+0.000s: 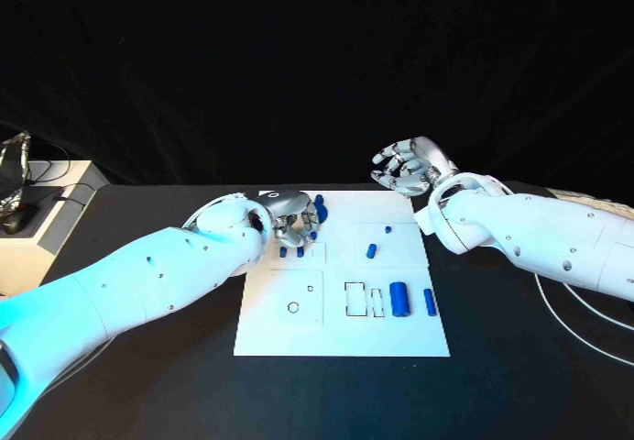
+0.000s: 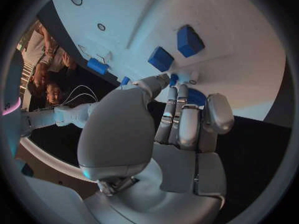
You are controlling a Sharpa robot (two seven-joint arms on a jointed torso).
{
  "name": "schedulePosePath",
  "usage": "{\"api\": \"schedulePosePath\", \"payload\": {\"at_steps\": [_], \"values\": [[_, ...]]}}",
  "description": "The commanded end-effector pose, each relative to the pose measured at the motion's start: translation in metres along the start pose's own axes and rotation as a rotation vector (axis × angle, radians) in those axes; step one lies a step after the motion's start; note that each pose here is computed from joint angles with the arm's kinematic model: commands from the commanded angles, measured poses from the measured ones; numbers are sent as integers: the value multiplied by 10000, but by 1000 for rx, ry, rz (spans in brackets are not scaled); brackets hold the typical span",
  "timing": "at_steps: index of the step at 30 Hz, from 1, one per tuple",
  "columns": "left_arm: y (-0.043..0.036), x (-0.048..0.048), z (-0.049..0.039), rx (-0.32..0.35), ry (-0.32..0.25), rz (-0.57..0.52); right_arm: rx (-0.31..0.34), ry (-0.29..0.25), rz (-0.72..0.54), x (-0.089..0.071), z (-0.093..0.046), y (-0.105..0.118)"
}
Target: Assemble the parts on the task board
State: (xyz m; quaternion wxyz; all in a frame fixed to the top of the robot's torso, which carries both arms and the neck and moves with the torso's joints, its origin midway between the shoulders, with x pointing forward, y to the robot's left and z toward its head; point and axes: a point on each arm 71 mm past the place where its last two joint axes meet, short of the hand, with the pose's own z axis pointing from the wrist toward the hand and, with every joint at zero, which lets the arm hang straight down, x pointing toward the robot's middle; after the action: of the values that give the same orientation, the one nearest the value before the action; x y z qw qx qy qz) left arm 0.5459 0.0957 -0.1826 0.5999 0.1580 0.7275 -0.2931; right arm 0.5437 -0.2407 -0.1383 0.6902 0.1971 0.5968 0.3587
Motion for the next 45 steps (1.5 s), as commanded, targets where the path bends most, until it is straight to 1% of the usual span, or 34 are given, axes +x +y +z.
{"api": "schedulePosePath", "payload": {"at_steps": [1, 11, 19, 31, 39, 45], "values": [[-17, 5, 16, -3, 18, 10, -13, 2, -7, 10, 1, 18], [-2, 15, 37, -19, 28, 10, -13, 4, -7, 16, 3, 24], [-35, 25, 61, -13, 37, 7, -13, 7, -8, 25, 6, 31], [-60, 26, 66, -6, 42, -4, -12, 9, -12, 29, 9, 33], [-49, 33, 65, -10, 52, -5, -12, 9, -13, 29, 10, 32], [-44, 17, 65, -8, 28, -6, -12, 9, -13, 30, 10, 32]]}}
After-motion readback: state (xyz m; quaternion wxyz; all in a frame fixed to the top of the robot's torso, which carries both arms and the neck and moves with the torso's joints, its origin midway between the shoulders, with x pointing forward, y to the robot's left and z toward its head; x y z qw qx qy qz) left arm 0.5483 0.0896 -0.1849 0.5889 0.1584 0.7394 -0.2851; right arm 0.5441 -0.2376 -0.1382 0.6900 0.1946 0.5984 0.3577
